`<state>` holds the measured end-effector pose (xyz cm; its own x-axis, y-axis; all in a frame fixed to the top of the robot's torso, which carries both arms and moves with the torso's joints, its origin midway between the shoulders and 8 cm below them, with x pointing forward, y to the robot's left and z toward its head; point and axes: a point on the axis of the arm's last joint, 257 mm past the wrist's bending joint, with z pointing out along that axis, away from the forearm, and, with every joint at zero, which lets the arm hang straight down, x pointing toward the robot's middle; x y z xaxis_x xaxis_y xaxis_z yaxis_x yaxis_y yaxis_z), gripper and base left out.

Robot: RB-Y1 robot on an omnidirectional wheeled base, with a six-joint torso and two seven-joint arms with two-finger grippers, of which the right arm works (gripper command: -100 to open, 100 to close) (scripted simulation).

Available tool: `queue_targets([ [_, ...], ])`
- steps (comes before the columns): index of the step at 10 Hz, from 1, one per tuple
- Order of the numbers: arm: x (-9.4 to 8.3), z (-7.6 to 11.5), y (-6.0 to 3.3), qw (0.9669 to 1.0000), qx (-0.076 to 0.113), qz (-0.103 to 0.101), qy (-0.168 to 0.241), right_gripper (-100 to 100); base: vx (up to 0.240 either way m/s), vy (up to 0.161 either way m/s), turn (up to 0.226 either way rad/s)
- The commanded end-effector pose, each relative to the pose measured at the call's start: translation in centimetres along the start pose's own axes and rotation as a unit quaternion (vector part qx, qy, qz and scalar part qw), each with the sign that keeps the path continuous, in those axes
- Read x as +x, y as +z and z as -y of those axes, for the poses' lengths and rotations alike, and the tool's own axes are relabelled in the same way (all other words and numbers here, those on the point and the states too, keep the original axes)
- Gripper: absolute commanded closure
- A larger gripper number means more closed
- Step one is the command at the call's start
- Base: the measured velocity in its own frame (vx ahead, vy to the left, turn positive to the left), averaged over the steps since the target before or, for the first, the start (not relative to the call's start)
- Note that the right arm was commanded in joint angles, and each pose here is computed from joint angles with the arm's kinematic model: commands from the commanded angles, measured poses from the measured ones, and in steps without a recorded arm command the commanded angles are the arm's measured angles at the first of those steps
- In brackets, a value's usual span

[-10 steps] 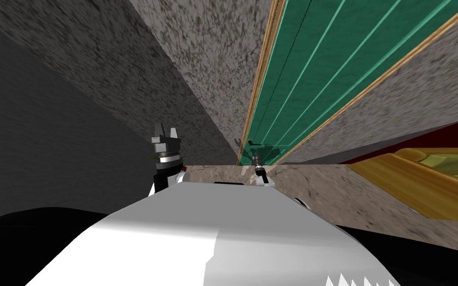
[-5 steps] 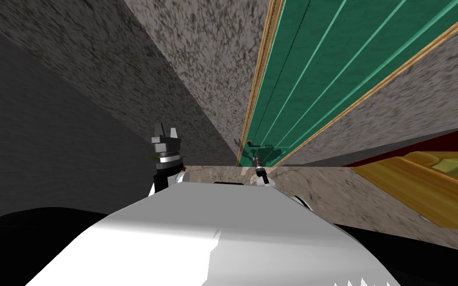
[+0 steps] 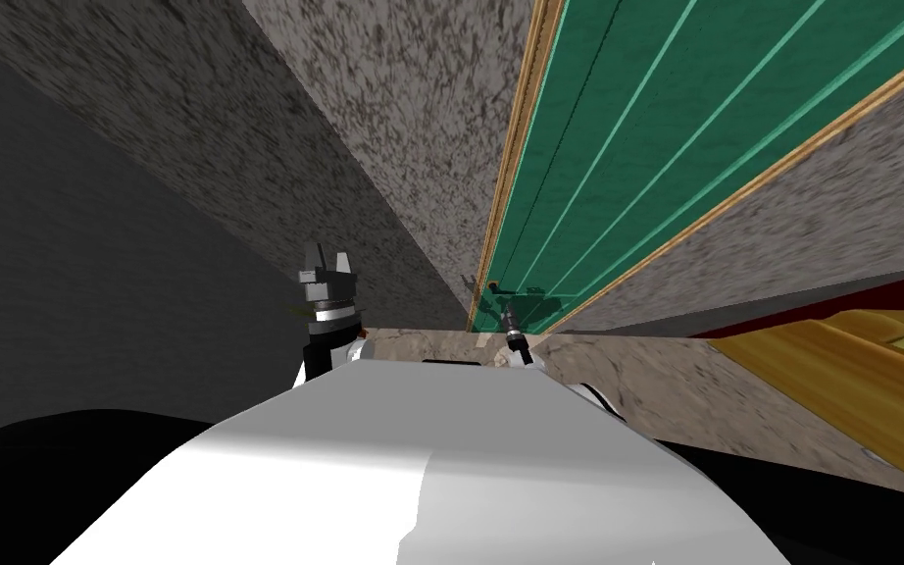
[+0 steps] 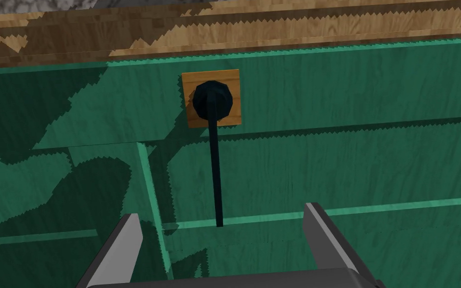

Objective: Pull the door open

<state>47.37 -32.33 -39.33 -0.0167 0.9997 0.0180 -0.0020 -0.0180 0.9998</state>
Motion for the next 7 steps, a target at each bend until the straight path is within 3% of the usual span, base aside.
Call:
queue_targets([
  [1, -1.1, 0.0, -0.53, 1.0000, -0.001, 0.007, 0.001, -100, 0.201, 0.069, 0.130],
  [2, -1.7, 0.0, -0.84, 0.9999, -0.001, 0.010, 0.002, -100, 0.157, 0.060, 0.086],
  [3, -3.8, 0.1, -1.93, 0.9997, -0.001, 0.023, 0.002, -100, 0.185, 0.075, 0.161],
  [5, -4.0, 0.6, -2.32, 0.9997, 0.007, 0.025, 0.001, -100, 0.098, 0.038, 0.036],
  [6, -3.8, 0.1, -1.93, 0.9997, -0.001, 0.023, 0.002, -100, 0.002, -0.004, -0.018],
  [7, -6.7, 0.0, -3.53, 0.9992, -0.001, 0.039, 0.002, -100, 0.143, 0.036, 0.189],
])
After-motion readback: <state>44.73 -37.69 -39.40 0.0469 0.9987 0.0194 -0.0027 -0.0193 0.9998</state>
